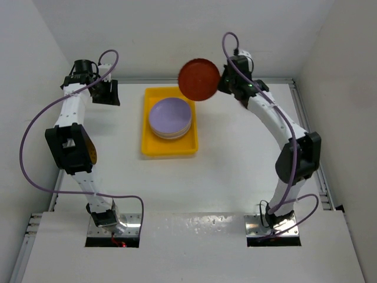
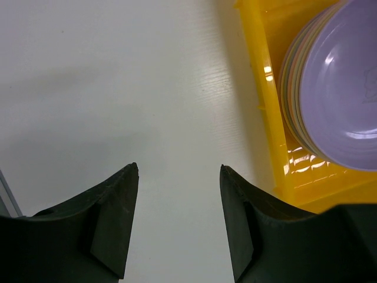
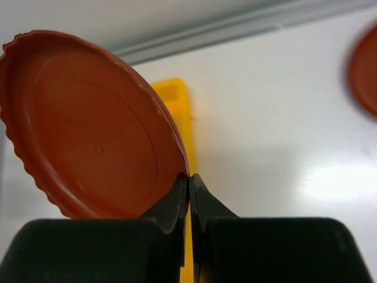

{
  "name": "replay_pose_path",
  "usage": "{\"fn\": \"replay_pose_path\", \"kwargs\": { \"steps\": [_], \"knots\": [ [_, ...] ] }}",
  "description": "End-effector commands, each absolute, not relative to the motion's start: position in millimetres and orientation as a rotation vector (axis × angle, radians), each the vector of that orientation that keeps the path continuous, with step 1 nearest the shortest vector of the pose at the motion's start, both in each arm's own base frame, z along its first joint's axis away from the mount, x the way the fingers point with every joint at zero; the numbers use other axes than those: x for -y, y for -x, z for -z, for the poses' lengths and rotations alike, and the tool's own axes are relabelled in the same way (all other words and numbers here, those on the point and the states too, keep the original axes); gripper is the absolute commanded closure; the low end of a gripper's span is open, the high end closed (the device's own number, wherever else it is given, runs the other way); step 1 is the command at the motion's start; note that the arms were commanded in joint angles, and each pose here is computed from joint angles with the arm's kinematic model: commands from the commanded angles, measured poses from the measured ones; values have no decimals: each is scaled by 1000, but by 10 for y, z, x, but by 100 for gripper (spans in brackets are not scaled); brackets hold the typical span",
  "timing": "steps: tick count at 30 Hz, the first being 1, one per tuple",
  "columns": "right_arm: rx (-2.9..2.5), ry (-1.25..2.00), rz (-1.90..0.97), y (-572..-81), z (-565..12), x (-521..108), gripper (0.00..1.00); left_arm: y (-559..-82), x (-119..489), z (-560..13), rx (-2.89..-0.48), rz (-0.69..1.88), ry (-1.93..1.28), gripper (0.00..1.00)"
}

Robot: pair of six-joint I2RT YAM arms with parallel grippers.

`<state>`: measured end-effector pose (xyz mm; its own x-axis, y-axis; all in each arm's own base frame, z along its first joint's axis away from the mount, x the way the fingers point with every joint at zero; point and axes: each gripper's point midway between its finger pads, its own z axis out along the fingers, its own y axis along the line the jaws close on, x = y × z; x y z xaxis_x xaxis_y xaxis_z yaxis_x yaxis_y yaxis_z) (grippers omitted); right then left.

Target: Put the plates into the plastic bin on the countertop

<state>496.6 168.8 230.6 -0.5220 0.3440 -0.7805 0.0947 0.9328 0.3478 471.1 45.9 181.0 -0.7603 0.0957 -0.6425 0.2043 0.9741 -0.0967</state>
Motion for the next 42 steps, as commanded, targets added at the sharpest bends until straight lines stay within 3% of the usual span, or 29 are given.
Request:
{"fn": "replay_pose_path", "kwargs": {
  "steps": [1,7,20,22,28,31,35,38,42],
  "knots": [
    [-2137,-188,-393,-5111,-2263,-2241,100,-4758,-433,-1996,-2381,185,-233,40],
    [-2213,-77,-514,-5202,-1978,-2990,100,-4710,-485,-1972,-2391,142,-230,40],
    [-2372,-40,-488,-4975,-1291,-3209,100,-4661,-498,-1866,-2421,137,-222,40],
    [-2376,-34,-485,-4940,-1278,-3224,95,-4661,-498,-1866,-2421,137,-222,40],
    [-2374,-4,-474,-4922,-1316,-3194,64,-4662,-498,-1837,-2422,138,-222,40],
    [-2351,0,-480,-4953,-1439,-3170,57,-4638,-494,-1747,-2437,143,-220,40],
    [-2272,-37,-499,-5054,-1818,-2981,40,-4464,-269,-1439,-2431,326,-319,40],
    [-2237,-158,-484,-5159,-2000,-2482,37,-4205,-402,-1049,-2522,249,-346,41],
    [-2289,-392,-334,-5129,-1584,-1561,37,-3903,-567,-697,-2638,122,-348,41]
  ]
}}
